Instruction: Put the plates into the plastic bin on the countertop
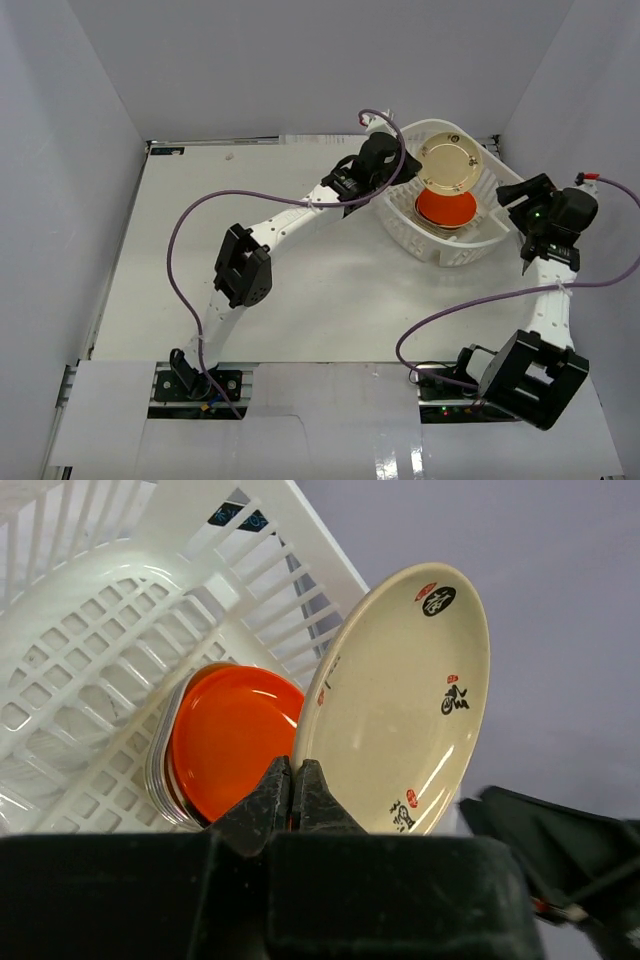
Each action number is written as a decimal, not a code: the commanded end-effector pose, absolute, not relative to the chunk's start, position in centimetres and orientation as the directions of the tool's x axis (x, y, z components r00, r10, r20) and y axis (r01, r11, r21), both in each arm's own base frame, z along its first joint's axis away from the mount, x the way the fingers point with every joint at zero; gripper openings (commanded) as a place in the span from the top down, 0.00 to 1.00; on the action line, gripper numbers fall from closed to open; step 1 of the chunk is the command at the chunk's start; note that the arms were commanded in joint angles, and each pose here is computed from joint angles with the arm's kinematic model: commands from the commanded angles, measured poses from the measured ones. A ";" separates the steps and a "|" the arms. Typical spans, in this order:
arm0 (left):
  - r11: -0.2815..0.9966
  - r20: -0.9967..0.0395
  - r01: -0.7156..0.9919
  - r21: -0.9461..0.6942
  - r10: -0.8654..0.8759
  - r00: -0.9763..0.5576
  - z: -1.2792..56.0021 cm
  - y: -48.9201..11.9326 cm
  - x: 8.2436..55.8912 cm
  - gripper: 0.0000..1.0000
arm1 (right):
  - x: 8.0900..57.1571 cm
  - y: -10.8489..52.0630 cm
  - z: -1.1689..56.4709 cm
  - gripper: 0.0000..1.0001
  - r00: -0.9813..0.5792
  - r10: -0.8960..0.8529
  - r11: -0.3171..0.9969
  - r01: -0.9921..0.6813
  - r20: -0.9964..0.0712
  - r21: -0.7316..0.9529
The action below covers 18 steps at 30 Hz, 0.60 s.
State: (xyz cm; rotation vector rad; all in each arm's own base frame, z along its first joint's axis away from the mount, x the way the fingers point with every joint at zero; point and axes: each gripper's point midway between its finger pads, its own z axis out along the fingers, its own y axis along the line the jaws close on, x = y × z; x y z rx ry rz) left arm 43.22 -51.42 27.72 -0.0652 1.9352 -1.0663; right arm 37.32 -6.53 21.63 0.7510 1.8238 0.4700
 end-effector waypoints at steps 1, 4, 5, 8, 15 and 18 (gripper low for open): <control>0.626 -0.680 0.338 -0.703 -0.454 -0.575 29.1 -51.5 43.7 1.00 | 35.8 -8.9 24.5 0.28 -0.134 0.698 0.710 0.263 -0.704 0.653; 0.611 -0.658 0.336 -0.717 -0.435 -0.614 27.5 -52.6 43.6 1.00 | 35.0 -9.2 26.2 0.31 -0.080 0.706 0.696 0.255 -0.703 0.671; 0.615 -0.647 0.324 -0.719 -0.423 -0.634 25.9 -53.1 43.6 1.00 | 34.9 -8.9 26.8 0.31 -0.065 0.717 0.687 0.240 -0.694 0.686; 0.614 -0.633 0.319 -0.722 -0.399 -0.664 23.9 -54.0 43.5 1.00 | 34.9 -7.5 28.6 0.32 -0.063 0.731 0.680 0.149 -0.680 0.718; 0.615 -0.614 0.307 -0.726 -0.379 -0.692 22.4 -54.3 43.2 0.67 | 34.7 -6.0 31.2 0.32 -0.073 0.702 0.712 0.090 -0.708 0.697; 0.628 -0.618 0.302 -0.717 -0.374 -0.692 22.1 -53.9 43.0 0.34 | 34.4 -5.6 31.6 0.32 -0.071 0.698 0.716 0.078 -0.712 0.694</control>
